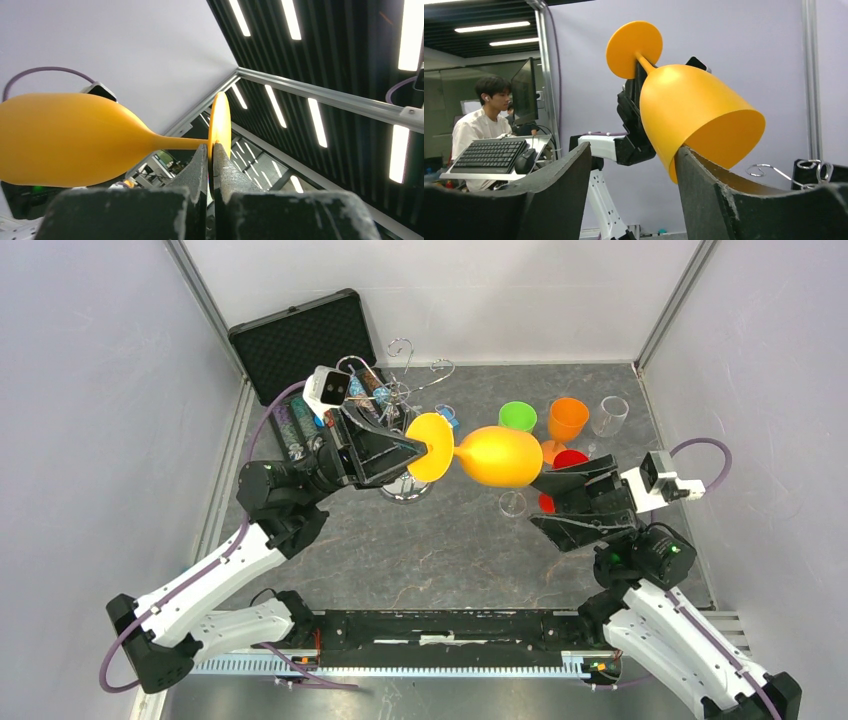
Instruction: Take the wine glass off the wine glass rack
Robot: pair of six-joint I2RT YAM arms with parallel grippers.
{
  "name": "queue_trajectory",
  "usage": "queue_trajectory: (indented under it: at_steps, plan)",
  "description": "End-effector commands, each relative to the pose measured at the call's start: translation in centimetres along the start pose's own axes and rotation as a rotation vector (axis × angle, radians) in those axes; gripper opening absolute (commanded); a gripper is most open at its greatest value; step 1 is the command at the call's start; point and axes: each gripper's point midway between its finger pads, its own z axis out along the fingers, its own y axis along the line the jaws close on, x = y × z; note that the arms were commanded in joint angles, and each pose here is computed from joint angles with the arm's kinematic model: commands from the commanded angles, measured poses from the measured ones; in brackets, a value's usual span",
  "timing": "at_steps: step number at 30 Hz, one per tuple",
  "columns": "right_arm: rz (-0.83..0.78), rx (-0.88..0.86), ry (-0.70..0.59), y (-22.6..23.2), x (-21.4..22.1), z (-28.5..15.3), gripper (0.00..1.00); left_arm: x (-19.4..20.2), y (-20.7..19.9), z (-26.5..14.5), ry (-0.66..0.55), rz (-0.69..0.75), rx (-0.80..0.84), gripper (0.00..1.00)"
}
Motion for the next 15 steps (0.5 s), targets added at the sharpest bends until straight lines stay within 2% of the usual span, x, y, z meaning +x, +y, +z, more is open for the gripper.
queue_trajectory:
  at_steps: [1, 6, 15]
  plan:
    - [-0.094, -0.227, -0.060, 5.0, -1.9, -0.1, 0.62, 0.3, -0.4, 0.0, 0.019, -0.042, 0.040, 0.02]
    - [-0.149, -0.310, -0.066, 6.4, -2.5, 0.3, 0.51, 0.5, 1.2, -0.1, 0.025, -0.096, 0.015, 0.02]
    - [-0.178, -0.370, -0.070, 7.0, -3.1, 1.0, 0.47, 0.4, 3.8, 0.1, 0.024, -0.143, -0.017, 0.02]
